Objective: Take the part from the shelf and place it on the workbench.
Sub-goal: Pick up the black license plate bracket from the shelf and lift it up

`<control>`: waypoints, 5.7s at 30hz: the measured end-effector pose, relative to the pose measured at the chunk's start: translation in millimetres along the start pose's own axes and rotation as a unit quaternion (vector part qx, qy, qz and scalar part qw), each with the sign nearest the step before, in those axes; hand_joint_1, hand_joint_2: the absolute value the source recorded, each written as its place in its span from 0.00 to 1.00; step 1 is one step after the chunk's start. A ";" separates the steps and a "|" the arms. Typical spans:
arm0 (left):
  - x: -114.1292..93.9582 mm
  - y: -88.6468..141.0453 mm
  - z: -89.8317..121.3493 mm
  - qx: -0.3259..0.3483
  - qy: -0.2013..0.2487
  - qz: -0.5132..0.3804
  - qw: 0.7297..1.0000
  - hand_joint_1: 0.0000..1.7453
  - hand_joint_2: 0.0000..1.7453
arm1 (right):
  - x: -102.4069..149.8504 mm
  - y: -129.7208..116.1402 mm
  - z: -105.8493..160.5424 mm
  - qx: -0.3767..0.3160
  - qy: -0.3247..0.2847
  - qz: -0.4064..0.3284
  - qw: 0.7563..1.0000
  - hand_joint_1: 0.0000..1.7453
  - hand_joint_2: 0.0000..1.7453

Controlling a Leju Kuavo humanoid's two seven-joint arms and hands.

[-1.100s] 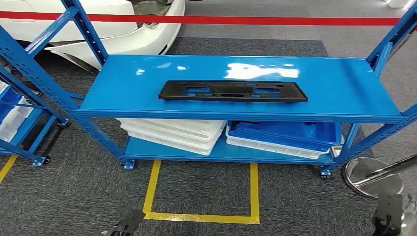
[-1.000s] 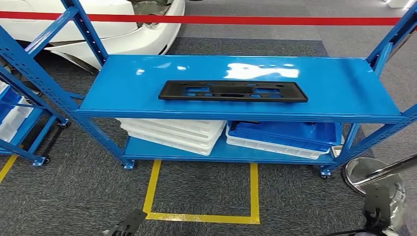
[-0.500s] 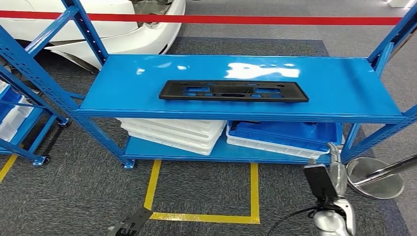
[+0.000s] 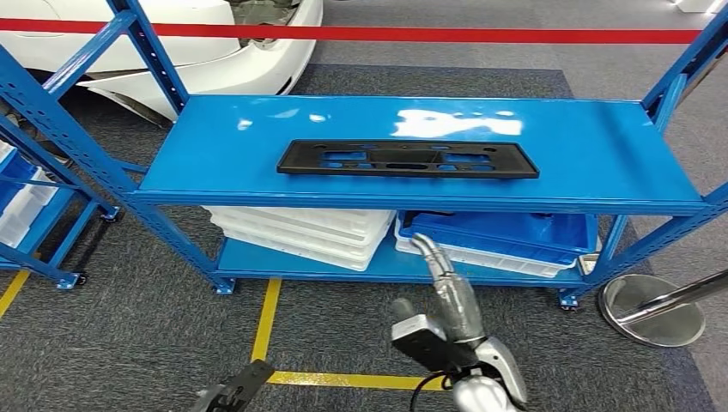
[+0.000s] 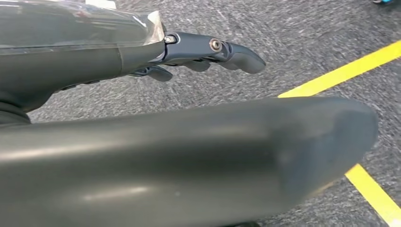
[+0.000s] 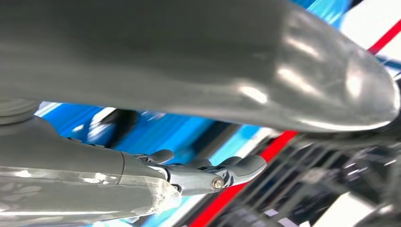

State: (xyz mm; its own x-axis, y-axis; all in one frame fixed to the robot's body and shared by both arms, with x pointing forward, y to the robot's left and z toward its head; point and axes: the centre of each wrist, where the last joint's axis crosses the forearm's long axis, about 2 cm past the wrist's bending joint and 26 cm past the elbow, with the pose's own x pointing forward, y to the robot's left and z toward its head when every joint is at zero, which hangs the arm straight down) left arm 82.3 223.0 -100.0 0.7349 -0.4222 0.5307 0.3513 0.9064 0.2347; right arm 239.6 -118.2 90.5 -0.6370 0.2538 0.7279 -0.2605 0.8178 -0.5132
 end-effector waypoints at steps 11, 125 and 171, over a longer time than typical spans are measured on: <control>5.4 -1.2 -2.1 -0.044 -0.049 0.010 0.998 0.00 0.00 | 36.5 38.1 -1.9 0.065 -0.081 -0.020 0.994 0.00 0.00; 8.6 -6.4 -1.8 -0.063 -0.042 -0.019 0.997 0.00 0.00 | -62.5 -155.4 54.6 0.046 0.069 0.334 0.939 0.00 1.00; 30.0 -3.6 -9.6 -0.089 -0.048 -0.069 0.992 0.00 0.00 | -71.7 -136.1 -105.8 0.284 0.019 0.290 0.914 0.00 1.00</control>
State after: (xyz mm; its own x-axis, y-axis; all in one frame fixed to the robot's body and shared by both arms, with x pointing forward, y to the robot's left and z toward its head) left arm 108.6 207.0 -92.7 0.6173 -0.5318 0.5798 0.5485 0.8192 0.1674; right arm 397.6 -193.0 156.2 -0.7641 0.5862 0.2693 -0.2299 0.1426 -0.9627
